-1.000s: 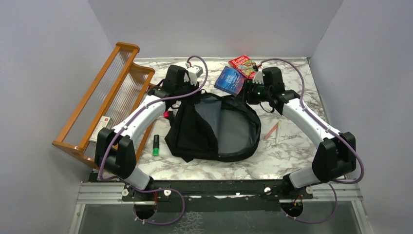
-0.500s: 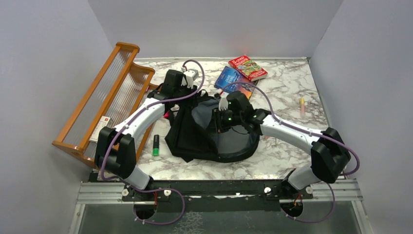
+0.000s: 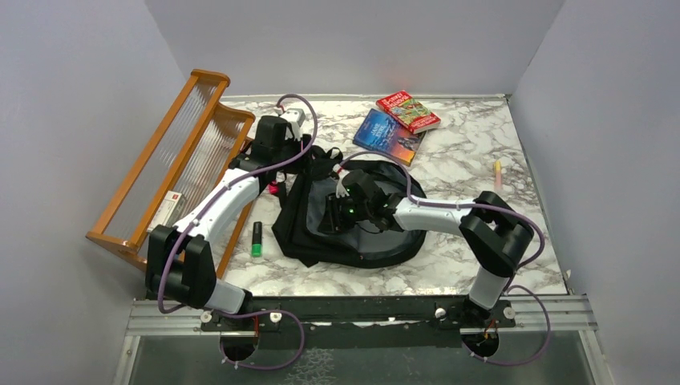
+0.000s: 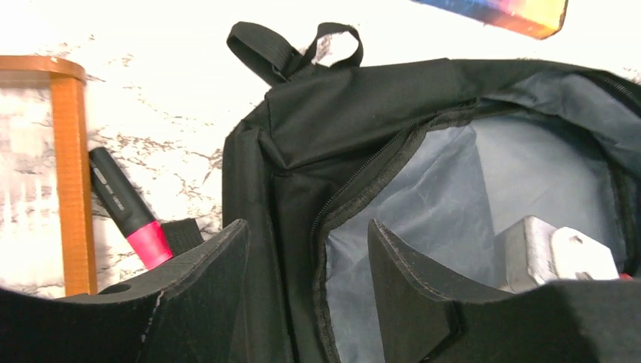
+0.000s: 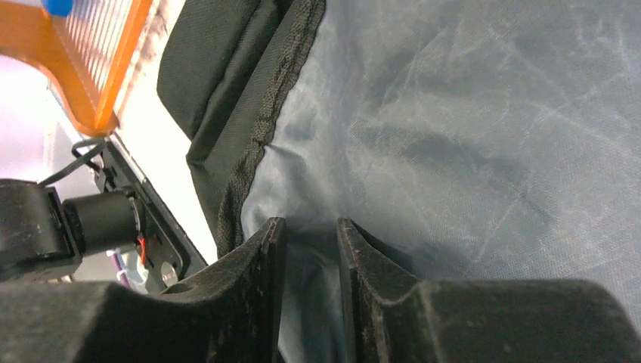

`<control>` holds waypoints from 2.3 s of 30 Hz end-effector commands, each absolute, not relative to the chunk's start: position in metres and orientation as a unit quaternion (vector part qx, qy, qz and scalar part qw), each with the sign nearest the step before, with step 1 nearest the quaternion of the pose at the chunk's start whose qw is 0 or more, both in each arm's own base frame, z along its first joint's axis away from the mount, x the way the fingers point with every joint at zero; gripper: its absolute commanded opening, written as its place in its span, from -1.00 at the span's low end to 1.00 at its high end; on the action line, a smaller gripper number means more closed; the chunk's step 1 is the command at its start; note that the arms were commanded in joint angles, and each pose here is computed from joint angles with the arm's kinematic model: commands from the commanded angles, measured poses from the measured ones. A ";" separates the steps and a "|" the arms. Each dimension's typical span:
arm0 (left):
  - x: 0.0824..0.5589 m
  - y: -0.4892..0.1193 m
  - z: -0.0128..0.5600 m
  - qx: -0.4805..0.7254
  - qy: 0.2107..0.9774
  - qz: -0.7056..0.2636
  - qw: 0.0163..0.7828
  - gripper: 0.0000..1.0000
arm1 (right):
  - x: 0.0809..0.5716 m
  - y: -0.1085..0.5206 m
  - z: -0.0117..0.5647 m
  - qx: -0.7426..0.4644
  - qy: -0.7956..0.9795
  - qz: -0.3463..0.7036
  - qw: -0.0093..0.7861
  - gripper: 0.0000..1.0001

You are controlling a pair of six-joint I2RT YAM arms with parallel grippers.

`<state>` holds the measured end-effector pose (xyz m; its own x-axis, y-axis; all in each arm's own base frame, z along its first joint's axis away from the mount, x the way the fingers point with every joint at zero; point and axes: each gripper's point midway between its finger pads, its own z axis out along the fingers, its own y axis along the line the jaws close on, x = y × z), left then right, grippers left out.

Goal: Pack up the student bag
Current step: Adjust the student bag at the center of the board, then pick up the book from the center of the board.

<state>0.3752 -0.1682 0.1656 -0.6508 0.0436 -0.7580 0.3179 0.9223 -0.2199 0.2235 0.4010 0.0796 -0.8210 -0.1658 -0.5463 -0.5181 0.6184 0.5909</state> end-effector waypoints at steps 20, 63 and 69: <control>0.366 -0.235 0.238 0.150 0.816 -0.299 0.471 0.10 | 0.349 0.262 0.224 -0.046 0.842 0.210 0.495 0.14; 0.385 -0.246 0.206 0.155 0.830 -0.300 0.444 0.11 | 0.578 0.117 0.082 0.517 0.682 0.370 0.362 0.53; 0.383 -0.244 0.206 0.154 0.832 -0.298 0.442 0.11 | 0.585 0.106 0.077 0.547 0.666 0.365 0.353 0.53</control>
<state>0.3858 -0.2442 0.2013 -0.5760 -0.0106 -0.8174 0.4962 0.7901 -0.3600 0.5753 0.1211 0.0838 -0.2318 0.9671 -0.1043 0.4422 0.2003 0.8743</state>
